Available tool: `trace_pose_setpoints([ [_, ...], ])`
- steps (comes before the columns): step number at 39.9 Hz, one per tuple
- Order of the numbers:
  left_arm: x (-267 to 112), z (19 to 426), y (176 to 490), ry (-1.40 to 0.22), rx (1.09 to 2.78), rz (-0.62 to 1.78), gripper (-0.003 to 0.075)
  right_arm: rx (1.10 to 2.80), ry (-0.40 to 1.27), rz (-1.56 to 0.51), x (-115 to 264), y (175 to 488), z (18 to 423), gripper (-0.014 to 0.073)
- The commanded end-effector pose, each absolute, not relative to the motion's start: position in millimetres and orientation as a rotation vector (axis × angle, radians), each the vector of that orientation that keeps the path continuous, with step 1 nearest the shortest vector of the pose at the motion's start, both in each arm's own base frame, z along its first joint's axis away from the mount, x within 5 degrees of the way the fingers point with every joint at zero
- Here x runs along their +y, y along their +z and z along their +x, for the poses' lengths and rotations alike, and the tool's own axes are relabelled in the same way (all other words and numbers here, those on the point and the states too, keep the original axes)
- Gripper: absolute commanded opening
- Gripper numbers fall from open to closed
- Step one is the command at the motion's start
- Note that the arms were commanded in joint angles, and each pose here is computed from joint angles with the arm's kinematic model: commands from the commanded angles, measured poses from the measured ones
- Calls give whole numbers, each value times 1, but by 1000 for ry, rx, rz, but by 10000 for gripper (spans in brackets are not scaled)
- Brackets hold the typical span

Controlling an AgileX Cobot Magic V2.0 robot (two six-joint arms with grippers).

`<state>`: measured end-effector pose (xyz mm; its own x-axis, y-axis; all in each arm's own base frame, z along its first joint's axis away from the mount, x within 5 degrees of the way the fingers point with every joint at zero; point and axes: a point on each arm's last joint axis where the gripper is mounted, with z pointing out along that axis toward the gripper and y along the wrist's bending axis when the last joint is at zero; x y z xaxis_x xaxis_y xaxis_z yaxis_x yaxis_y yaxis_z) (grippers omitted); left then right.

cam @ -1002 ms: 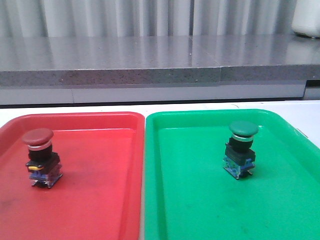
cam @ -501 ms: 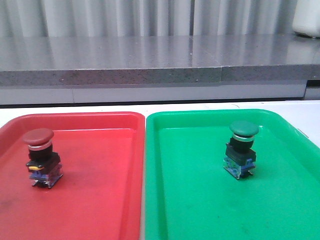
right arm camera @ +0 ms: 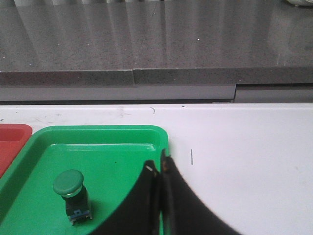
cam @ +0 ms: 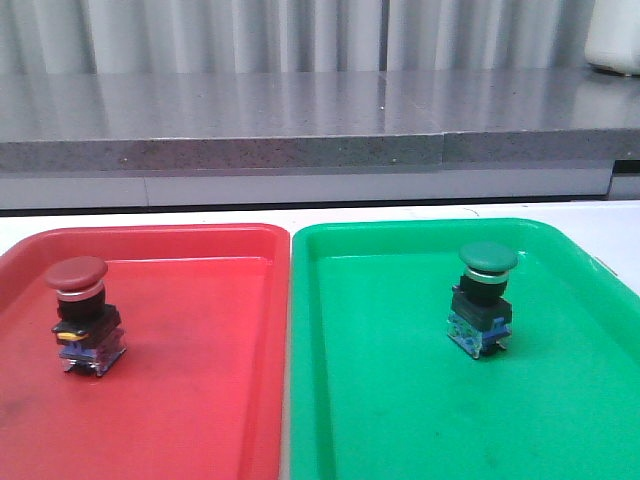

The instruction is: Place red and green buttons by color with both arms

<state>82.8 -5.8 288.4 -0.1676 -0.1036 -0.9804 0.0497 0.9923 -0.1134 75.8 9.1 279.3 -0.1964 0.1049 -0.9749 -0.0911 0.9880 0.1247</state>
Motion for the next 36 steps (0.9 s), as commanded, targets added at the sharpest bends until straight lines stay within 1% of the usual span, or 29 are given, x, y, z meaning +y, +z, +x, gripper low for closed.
trace_pose_setpoints([
  [1,-6,83,305,-156,1628,-57,-20,1653,164,10,8,296,77,-125],
  [4,-6,83,305,-156,1622,-57,-20,1653,164,10,8,296,77,-125],
  [8,-5,80,293,-152,1598,-59,-20,1653,164,10,8,296,77,-125],
  [19,1,62,227,-88,1585,-123,-20,1653,164,10,8,296,77,-125],
  [24,1,56,206,-84,1556,-127,-20,1653,164,10,8,296,77,-125],
  [28,2,56,198,-81,1557,-129,-20,1653,164,10,8,296,77,-125],
  [36,2,56,199,-81,1551,-128,-20,1653,164,10,8,296,77,-125],
])
